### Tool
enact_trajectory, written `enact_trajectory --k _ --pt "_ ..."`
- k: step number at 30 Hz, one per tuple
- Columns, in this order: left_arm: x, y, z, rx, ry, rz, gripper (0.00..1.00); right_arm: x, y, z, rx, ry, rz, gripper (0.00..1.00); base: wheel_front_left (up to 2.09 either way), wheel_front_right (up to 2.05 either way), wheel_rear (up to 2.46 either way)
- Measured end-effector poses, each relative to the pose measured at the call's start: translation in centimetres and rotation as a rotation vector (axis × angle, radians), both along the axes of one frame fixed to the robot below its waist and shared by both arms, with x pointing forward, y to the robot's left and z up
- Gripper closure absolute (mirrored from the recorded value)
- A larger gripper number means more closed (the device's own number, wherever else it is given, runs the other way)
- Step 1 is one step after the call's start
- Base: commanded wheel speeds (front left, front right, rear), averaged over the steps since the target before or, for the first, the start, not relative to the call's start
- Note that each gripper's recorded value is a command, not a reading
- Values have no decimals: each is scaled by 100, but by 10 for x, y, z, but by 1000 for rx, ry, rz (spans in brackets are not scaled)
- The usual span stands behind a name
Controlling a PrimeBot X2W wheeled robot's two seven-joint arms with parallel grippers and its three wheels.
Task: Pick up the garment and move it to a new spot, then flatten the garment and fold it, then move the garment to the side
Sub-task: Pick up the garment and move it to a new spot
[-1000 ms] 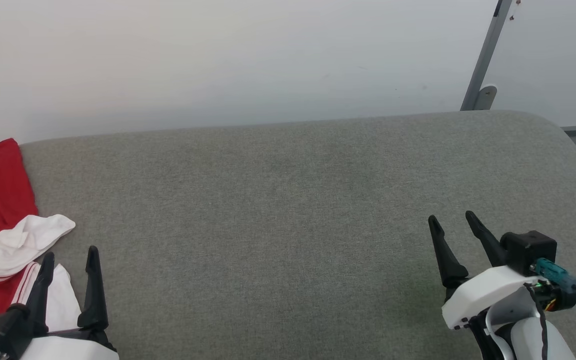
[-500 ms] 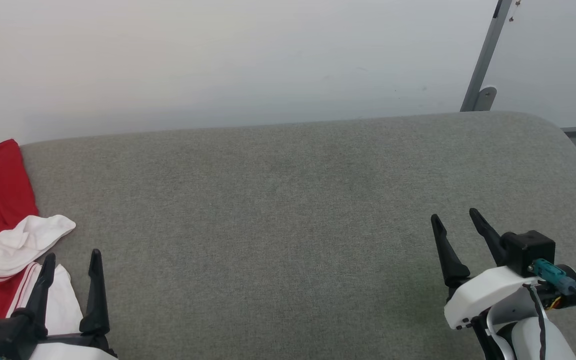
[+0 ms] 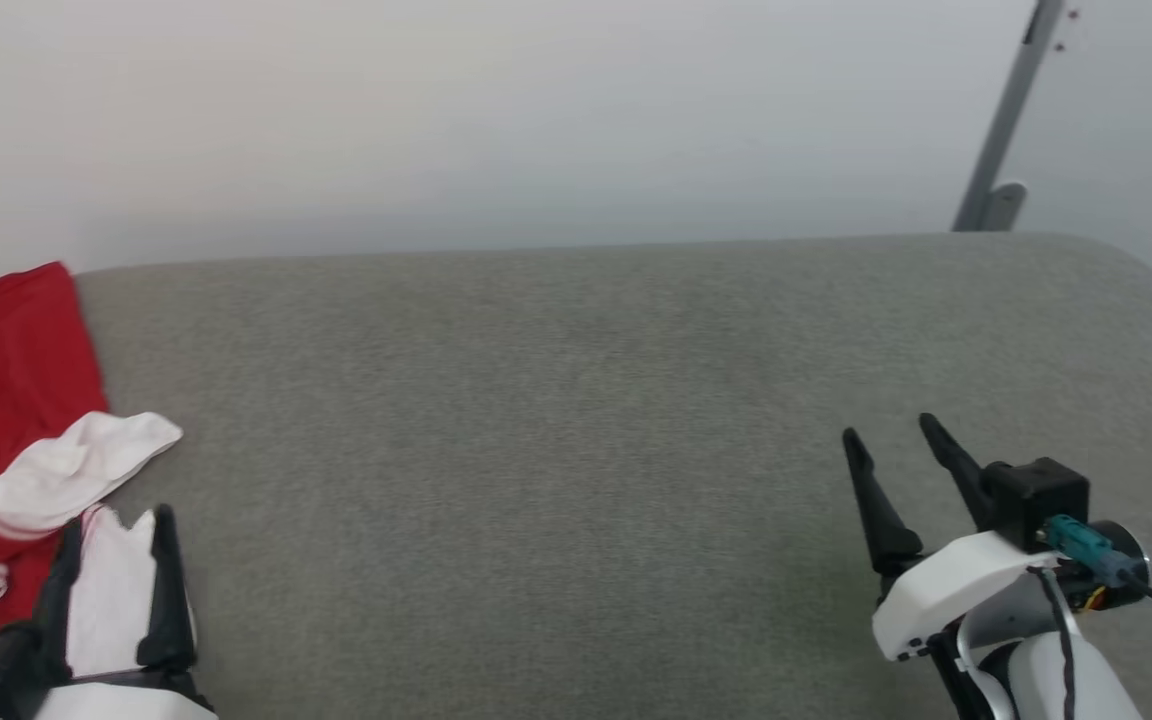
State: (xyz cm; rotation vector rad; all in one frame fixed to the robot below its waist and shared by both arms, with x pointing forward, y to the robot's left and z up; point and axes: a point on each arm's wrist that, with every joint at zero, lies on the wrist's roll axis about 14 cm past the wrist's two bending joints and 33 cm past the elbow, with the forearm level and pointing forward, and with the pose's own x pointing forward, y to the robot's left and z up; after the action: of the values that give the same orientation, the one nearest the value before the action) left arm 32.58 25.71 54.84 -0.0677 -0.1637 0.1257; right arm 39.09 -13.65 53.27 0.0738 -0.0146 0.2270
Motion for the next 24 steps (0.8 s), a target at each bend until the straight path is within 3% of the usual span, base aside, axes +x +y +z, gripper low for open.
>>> enact_trajectory --k 12,24 --pt "-51 61 -1 -7 7 222 0 9 74 7 -7 -8 206 0 0 0 0" --pt "-131 111 2 -5 5 435 0 -2 167 11 1 -6 460 0 0 0 0"
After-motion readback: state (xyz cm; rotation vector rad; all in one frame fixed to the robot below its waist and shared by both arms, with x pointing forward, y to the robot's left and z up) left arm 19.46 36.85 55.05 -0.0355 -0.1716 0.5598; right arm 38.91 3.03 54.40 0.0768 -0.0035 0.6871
